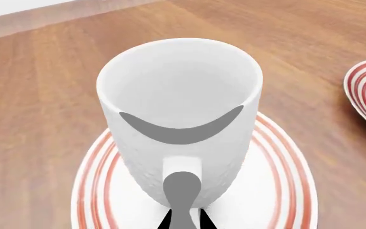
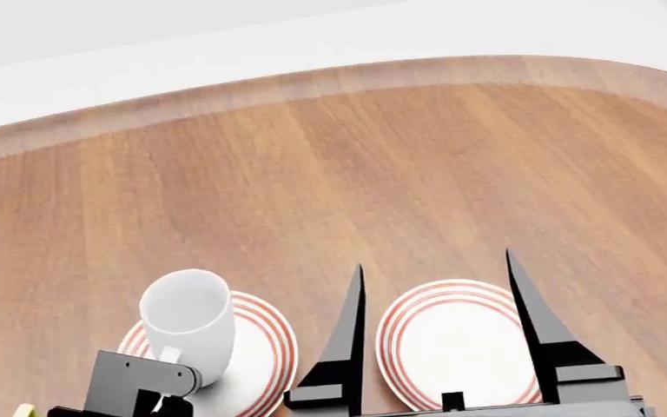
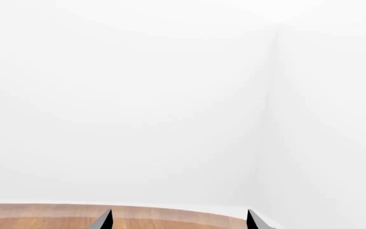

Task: Put the white mug on the left plate.

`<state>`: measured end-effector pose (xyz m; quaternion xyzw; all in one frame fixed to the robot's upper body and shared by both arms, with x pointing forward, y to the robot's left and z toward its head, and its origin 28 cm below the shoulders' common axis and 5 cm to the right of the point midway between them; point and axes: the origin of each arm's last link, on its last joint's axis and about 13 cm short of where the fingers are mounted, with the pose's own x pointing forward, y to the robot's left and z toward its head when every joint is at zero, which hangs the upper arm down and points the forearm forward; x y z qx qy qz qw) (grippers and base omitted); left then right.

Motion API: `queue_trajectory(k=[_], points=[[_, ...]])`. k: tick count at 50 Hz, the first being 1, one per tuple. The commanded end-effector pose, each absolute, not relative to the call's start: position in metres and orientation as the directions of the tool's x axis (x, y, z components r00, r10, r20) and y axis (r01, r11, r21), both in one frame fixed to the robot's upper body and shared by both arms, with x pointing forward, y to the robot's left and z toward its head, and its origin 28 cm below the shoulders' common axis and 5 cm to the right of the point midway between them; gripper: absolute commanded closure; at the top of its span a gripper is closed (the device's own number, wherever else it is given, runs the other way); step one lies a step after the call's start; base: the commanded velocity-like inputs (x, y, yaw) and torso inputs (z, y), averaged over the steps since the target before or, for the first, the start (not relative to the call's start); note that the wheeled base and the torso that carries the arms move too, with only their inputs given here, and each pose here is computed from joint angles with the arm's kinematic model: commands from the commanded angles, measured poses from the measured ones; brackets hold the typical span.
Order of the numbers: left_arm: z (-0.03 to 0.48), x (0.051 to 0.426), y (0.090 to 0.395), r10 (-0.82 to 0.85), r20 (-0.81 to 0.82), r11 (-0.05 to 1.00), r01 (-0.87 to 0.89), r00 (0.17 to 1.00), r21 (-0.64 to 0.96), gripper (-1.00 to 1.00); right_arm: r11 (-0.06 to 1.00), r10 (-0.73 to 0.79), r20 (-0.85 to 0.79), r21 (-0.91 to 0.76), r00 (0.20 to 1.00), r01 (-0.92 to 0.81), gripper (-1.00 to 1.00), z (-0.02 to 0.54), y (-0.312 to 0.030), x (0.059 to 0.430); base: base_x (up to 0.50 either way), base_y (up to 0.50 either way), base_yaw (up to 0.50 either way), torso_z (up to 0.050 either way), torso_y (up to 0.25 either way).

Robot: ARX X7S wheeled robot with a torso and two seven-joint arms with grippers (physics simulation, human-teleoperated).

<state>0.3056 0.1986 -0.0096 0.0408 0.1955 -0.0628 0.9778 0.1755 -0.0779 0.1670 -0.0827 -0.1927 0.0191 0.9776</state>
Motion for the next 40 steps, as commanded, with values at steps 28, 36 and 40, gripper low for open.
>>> queue_trajectory(k=[28,36,40], points=[[-0.0144,0.3045,0.1977,-0.118,-0.412,0.987,0.153,0.903,0.053,-1.00,0.985,0.071,0.371,-0.170,0.926,-0.008,-1.00,0.1659,-0.0779,0.1764,0.00,0.00,0.00,0.000,0.000],[-0.0137,0.3009,0.1976,-0.122,-0.415,0.986,0.158,0.901,0.053,-1.00,0.985,0.071,0.372,-0.170,0.926,-0.008,-1.00,0.1662,-0.0780,0.1761,0.00,0.00,0.00,0.000,0.000],[-0.0094,0.2981,0.1982,-0.127,-0.407,0.986,0.161,0.904,0.051,-1.00,0.985,0.072,0.372,-0.170,0.925,-0.008,-1.00,0.1664,-0.0778,0.1760,0.00,0.00,0.00,0.000,0.000]])
